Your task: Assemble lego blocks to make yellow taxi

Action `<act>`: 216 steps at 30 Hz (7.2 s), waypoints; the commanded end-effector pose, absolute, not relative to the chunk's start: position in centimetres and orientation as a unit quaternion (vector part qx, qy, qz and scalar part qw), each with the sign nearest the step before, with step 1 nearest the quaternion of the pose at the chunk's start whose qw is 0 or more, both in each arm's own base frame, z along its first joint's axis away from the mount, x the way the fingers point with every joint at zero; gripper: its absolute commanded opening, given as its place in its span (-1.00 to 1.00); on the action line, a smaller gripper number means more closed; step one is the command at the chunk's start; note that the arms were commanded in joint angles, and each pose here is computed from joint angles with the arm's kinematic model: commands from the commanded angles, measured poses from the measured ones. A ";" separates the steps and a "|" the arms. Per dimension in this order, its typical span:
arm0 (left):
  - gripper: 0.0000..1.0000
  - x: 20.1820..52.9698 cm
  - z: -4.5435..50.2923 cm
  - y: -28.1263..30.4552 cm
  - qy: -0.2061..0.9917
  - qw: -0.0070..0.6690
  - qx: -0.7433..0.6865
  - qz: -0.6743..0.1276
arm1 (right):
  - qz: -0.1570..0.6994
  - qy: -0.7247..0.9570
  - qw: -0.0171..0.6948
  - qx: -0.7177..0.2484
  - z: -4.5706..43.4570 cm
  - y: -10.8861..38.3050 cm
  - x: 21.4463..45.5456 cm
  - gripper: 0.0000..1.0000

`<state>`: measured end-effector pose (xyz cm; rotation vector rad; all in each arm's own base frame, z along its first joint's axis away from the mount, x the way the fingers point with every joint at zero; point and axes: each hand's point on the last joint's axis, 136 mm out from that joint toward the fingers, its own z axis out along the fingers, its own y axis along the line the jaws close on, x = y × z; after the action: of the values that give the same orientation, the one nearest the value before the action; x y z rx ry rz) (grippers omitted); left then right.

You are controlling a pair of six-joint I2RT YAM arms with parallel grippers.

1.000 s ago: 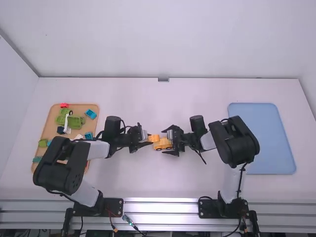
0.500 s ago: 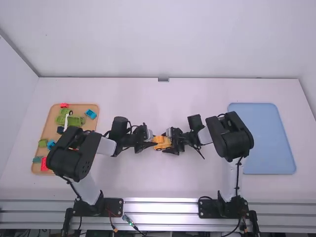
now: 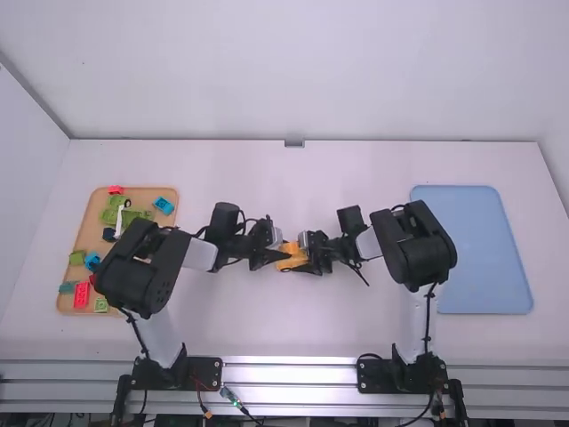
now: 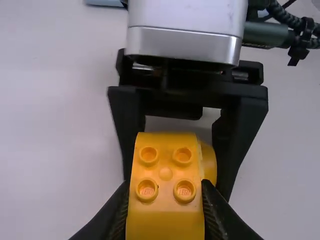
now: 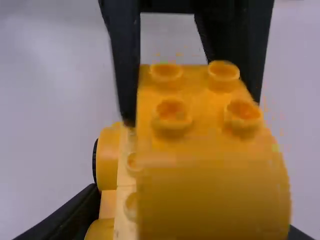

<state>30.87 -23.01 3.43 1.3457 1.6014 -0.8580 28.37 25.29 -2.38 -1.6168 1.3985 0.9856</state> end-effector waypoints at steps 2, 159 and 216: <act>-0.96 30.4 2.1 -24.1 0.644 0.407 0.546 -0.349 | 0.377 0.557 0.376 -0.638 -3.2 25.2 28.6 -0.05; 0.98 40.7 9.0 -4.6 0.813 0.514 0.269 -0.045 | -0.018 0.915 0.394 -0.080 4.1 -16.7 37.6 0.10; 0.74 37.0 24.4 -4.7 0.817 0.560 0.137 0.031 | -0.062 0.789 0.604 -0.095 26.6 0.3 33.4 0.74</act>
<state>37.69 -4.89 24.57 0.3586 1.9222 0.1336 33.91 -0.06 27.01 -0.2527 1.8279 -0.1956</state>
